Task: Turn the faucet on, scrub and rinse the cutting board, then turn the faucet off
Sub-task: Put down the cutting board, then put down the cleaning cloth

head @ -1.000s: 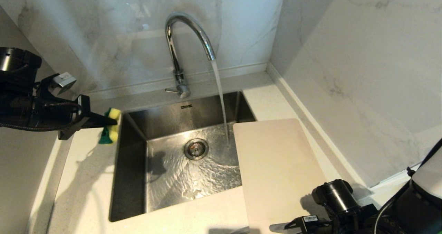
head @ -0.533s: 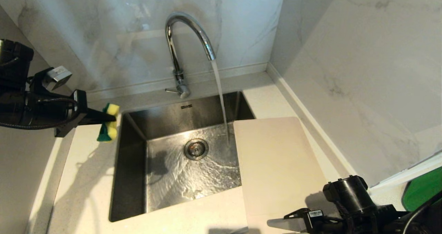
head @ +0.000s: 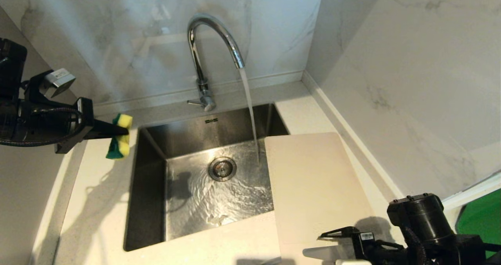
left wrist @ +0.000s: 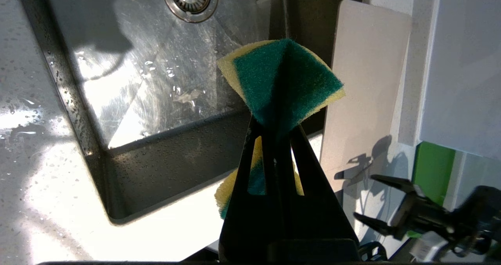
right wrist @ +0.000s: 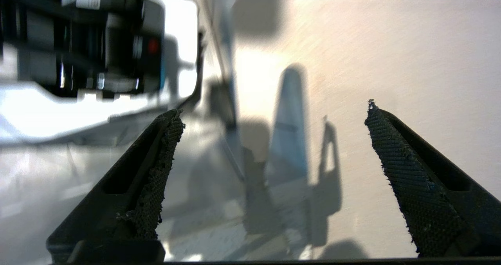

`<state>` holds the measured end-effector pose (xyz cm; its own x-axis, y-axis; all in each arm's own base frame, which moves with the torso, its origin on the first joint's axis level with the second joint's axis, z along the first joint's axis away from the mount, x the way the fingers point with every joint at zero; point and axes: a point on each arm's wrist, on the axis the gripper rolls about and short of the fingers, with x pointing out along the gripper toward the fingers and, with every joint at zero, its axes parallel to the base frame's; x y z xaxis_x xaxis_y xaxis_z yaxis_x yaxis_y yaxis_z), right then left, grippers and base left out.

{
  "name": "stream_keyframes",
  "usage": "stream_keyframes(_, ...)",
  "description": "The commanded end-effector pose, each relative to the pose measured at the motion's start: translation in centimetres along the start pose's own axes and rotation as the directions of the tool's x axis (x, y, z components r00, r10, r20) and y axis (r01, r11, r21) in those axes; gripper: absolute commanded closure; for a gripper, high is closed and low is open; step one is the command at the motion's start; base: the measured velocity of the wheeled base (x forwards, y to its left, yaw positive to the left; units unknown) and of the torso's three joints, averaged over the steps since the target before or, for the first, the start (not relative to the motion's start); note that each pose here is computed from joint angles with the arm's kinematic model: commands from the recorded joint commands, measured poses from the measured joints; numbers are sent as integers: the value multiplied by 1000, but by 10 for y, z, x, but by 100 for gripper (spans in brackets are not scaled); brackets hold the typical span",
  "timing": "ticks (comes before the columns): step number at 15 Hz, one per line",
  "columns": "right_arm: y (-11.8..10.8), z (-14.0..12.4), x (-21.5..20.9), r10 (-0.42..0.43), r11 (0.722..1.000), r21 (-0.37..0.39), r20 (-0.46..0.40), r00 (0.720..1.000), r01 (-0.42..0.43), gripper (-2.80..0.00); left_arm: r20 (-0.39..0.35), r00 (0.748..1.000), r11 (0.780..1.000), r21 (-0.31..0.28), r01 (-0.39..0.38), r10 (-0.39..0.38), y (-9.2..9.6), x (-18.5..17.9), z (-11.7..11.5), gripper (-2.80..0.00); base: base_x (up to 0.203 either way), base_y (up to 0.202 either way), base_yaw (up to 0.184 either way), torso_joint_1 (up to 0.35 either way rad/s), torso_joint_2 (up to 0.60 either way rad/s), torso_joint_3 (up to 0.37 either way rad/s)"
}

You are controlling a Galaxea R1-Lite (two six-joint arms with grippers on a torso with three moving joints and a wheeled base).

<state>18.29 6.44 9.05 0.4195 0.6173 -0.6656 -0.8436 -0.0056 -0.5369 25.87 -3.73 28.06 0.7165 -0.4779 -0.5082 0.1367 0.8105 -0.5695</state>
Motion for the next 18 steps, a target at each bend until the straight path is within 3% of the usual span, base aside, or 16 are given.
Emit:
stream_keyframes(1,-4,12,-20,-88,996,-4,61,994,89,0,0,1000,1000,-3,2,-2,-2,-6,-3,0,0,0,0,0,0,0)
stream_keyframes(6,-36,36,-50,-264,958,147,130,956,245,0,34,999,1000,-15,-10,10,-8,-21,-6,0,0,0,0,0,0,0)
stream_keyframes(9,-60,51,-72,-373,896,320,171,912,307,0,40,998,999,-15,-37,38,-7,-22,-6,0,0,0,0,0,0,0)
stream_keyframes(11,-59,61,-90,-440,827,465,183,879,317,0,25,999,999,-18,-47,47,-7,-22,-8,0,0,0,0,0,0,0)
stream_keyframes(14,-51,72,-118,-581,656,650,110,807,383,0,4,999,999,-12,-46,46,-9,-19,-13,0,0,0,0,0,0,0)
stream_keyframes(15,-48,74,-126,-624,602,685,84,777,409,0,0,999,999,-6,-47,47,-10,-17,-14,0,0,0,0,0,0,0)
stream_keyframes(18,-41,71,-147,-708,497,721,16,706,482,0,4,998,998,3,-60,60,-13,-17,-17,0,0,0,0,0,0,0)
